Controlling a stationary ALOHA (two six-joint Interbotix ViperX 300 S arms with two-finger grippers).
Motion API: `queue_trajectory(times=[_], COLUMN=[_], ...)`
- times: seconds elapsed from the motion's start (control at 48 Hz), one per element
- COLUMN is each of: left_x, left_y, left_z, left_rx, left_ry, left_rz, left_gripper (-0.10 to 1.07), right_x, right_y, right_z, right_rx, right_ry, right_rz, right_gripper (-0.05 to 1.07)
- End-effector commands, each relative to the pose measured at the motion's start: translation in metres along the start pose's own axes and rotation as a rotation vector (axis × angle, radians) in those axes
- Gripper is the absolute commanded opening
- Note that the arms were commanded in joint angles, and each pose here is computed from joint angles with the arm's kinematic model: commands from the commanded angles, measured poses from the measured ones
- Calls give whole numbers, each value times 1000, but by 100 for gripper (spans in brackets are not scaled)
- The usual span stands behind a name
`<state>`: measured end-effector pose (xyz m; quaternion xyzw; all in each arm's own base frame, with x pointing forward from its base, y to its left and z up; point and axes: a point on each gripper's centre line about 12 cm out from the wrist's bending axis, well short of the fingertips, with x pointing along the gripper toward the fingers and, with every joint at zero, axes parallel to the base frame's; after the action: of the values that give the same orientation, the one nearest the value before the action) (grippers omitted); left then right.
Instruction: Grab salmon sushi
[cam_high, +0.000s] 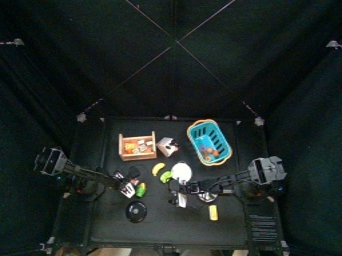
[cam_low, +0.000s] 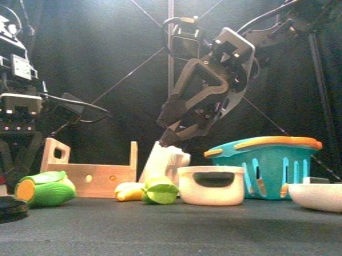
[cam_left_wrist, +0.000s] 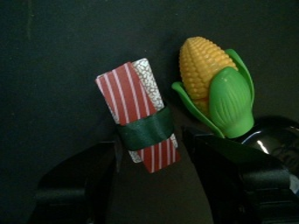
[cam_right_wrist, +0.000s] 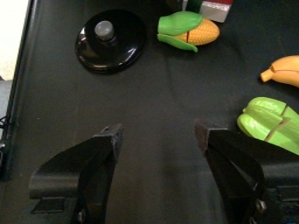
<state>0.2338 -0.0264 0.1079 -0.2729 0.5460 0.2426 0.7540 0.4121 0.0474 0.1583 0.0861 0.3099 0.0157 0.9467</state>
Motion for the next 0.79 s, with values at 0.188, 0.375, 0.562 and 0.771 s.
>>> queue_trajectory(times=[0.188,0.375,0.562,0.771], left_x=[-7,-6,-2,0], left_y=[-1,0,-2,-2], left_z=[11,7,4,3], left_rx=[-5,-32,-70,-71], left_ry=[-31,-12,17,23], left_rz=[-4,-8,-15,-10], left_gripper=[93,93,93,92], right_x=[-4,-4,-4,-4], right_y=[2,2,2,3], right_z=[15,13,14,12], right_rx=[-2,0,2,0], right_ry=[-44,-39,-43,-38], right_rz=[6,6,6,7], right_gripper=[96,96,96,96])
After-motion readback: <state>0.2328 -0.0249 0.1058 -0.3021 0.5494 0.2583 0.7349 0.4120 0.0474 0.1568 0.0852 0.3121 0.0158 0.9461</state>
